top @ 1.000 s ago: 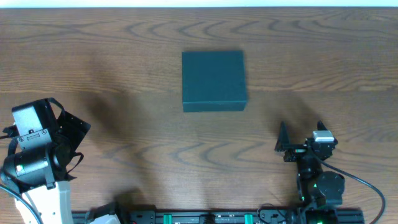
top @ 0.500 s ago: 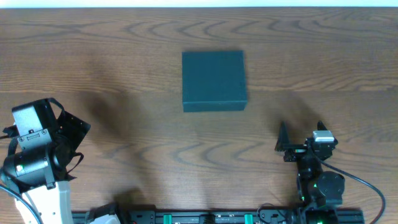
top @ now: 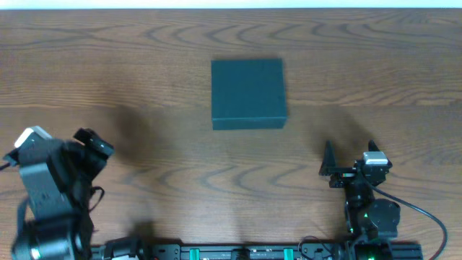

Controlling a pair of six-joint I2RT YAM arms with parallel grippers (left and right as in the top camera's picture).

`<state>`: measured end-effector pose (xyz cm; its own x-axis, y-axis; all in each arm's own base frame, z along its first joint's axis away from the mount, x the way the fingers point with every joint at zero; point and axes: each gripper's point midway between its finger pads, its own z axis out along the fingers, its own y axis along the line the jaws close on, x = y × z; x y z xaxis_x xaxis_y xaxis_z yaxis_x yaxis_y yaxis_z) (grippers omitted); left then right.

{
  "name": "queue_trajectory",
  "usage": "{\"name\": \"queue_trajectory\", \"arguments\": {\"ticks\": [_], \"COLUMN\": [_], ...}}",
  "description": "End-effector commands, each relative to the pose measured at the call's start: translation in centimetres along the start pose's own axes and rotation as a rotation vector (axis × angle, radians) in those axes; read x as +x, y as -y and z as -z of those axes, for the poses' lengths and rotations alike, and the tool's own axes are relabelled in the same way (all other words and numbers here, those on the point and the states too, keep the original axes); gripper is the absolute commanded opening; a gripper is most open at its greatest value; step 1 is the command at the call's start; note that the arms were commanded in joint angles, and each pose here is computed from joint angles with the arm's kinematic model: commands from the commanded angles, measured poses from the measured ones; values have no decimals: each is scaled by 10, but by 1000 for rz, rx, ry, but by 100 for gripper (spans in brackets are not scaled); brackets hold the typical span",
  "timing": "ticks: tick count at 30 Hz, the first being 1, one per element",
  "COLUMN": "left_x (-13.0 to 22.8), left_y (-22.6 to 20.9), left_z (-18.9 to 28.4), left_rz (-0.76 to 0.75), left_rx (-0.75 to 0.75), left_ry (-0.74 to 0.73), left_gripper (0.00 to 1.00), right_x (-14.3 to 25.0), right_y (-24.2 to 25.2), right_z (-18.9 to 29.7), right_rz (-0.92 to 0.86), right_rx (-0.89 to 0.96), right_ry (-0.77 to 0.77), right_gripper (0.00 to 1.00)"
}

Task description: Pack container

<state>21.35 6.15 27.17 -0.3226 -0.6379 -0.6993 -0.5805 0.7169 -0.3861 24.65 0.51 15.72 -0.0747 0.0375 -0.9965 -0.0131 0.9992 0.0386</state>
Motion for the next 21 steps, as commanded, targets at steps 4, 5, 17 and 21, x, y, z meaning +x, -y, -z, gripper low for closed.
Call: {"name": "queue_trajectory", "arguments": {"ticks": [4,5,17,21], "left_x": [21,24,22,35], "left_y": [18,21,40,33], "left_z": [-4,-5,-2,-16], "left_rz": [-247,-271,-349,-363], "left_rx": [218,258,556,558], "left_ry": [142,176,712,740], "left_gripper": [95,96,95,95], "right_x": [2,2,2,2], "right_y": [2,2,2,2], "right_z": [0,0,0,0], "right_rz": [11,11,11,11], "right_rx": [9,9,9,9], "right_ry": [-5,-5,-5,-5], "right_gripper": [99,99,99,99]}}
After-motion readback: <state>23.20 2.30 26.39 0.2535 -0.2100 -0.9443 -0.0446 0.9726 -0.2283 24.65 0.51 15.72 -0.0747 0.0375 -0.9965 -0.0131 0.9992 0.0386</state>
